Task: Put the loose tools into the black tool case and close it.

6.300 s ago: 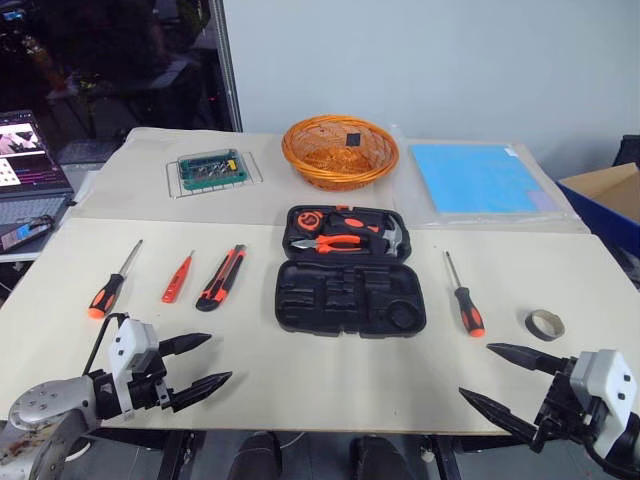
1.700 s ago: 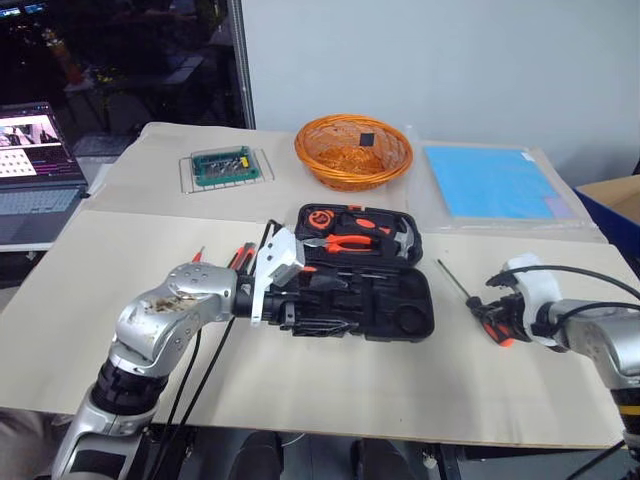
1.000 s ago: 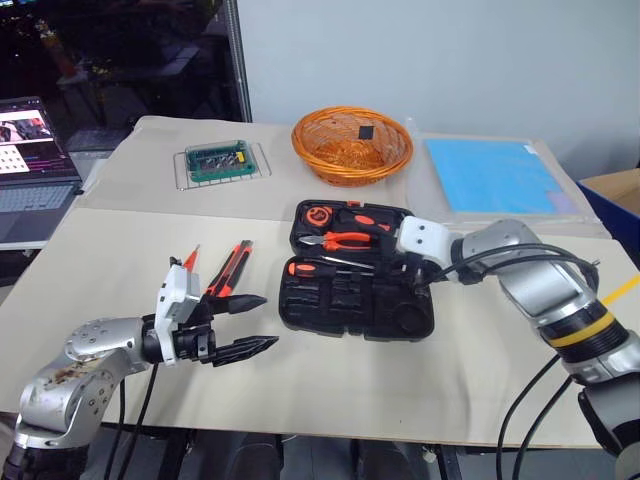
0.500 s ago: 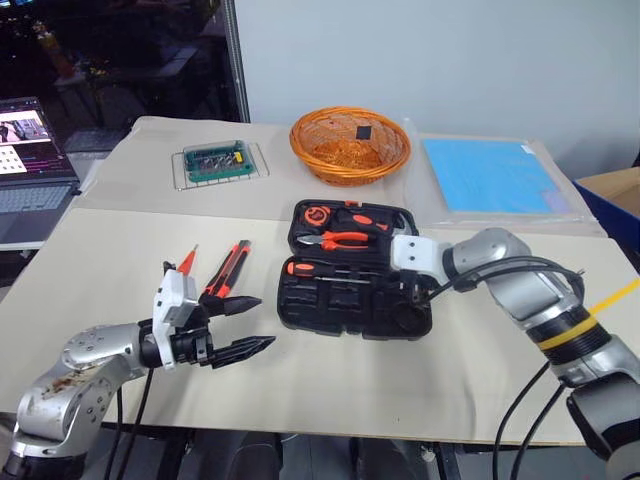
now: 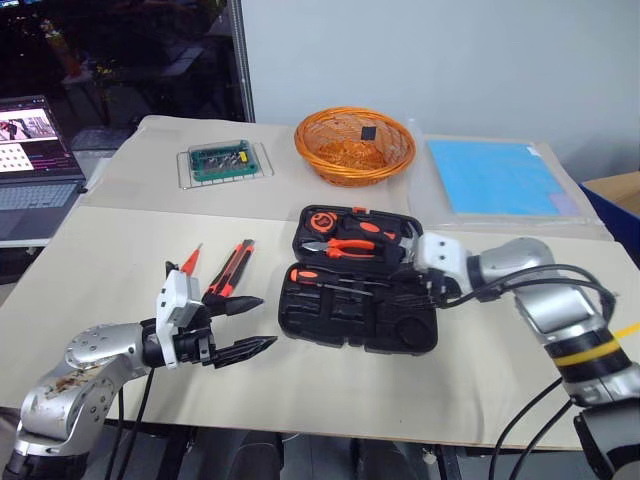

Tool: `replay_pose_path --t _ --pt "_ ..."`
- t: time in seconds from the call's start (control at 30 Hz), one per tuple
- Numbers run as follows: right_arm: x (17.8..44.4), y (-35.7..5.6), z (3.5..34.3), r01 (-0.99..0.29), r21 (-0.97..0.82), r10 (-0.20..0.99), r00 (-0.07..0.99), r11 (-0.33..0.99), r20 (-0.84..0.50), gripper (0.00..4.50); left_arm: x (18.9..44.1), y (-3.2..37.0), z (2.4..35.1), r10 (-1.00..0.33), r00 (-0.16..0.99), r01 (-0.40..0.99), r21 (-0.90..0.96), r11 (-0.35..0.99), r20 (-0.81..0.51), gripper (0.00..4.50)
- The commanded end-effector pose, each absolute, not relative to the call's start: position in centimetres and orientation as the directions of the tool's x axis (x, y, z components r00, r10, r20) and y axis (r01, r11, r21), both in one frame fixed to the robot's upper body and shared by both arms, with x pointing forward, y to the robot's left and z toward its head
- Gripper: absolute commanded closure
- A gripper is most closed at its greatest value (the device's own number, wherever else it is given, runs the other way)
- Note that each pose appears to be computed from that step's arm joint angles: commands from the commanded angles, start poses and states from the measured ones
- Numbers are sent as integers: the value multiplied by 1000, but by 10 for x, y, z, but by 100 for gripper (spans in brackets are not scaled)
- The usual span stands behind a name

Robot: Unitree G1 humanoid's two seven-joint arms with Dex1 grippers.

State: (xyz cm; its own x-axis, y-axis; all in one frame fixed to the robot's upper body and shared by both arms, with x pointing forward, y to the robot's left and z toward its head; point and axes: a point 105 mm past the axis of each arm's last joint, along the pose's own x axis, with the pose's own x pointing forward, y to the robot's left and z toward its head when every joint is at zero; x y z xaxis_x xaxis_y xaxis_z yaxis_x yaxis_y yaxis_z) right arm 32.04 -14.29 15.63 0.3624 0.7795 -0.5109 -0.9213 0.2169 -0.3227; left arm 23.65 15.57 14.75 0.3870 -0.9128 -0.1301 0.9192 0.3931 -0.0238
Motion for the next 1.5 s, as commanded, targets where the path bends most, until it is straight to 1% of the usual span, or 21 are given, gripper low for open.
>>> replay_pose_path --t 0.03,0.17,0.27,0.33,0.4,0.5,0.6,0.7,0.77,0.83,0.87,0.93,0.97,1.07,1.1,1.13,1.2,1.3,1.33,1.4,1.5 --pt "312 -144 171 -897 -324 818 419 303 -396 307 240 155 152 -915 387 921 14 388 -117 61" --pt "324 -142 173 -823 -279 777 563 495 -282 445 243 157 153 -910 398 917 16 399 -113 61" --pt "337 -134 163 -695 -272 670 716 665 -193 445 244 160 152 -903 414 910 15 415 -113 61" --pt "338 -127 144 -631 -312 605 774 710 -187 445 245 162 151 -893 436 900 17 436 -110 61" --pt "329 -114 119 -665 -334 615 746 668 -255 445 247 166 151 -883 457 889 22 457 -111 61" --pt "316 -104 78 -722 -447 604 689 528 -400 445 252 170 150 -862 494 869 37 493 -110 61" --pt "314 -109 58 -718 -567 563 684 404 -464 445 255 169 151 -841 532 847 45 530 -100 61" --pt "326 -108 71 -646 -642 545 741 414 -394 445 262 176 153 -800 595 804 47 593 -81 61" --pt "329 -100 109 -612 -545 619 759 573 -201 445 273 187 155 -721 690 724 80 685 -66 61" --pt "324 -103 144 -617 -440 667 743 653 -53 445 283 198 155 -631 773 634 66 770 -64 61" --pt "315 -108 166 -649 -365 702 712 668 18 445 290 207 150 -539 834 550 90 831 -120 61" --pt "297 -102 194 -740 -294 786 613 606 79 390 300 231 145 -390 900 414 98 905 -196 61" --pt "286 -98 202 -785 -298 832 551 543 66 369 306 244 147 -320 924 345 95 934 -210 61" --pt "261 -94 214 -868 -306 910 414 392 -9 266 320 274 155 -184 954 210 88 974 -238 61" --pt "256 -94 216 -881 -302 920 391 366 -26 242 324 280 155 -156 955 180 77 981 -250 61" --pt "251 -96 217 -891 -299 927 372 343 -46 197 327 283 154 -144 951 168 67 983 -274 61" --pt "244 -99 221 -899 -296 932 356 323 -63 132 333 294 153 -107 942 136 71 988 -318 61" --pt "237 -103 225 -902 -302 934 347 309 -81 22 340 303 141 -87 897 141 94 986 -433 61" --pt "236 -102 226 -902 -301 934 348 310 -81 3 342 304 139 -85 890 146 103 984 -449 61" --pt "237 -102 228 -889 -318 926 370 328 -79 3 343 298 125 -127 834 206 90 974 -537 61" --pt "235 -101 226 -886 -315 921 381 340 -80 0 343 297 115 -138 806 223 80 971 -576 136"
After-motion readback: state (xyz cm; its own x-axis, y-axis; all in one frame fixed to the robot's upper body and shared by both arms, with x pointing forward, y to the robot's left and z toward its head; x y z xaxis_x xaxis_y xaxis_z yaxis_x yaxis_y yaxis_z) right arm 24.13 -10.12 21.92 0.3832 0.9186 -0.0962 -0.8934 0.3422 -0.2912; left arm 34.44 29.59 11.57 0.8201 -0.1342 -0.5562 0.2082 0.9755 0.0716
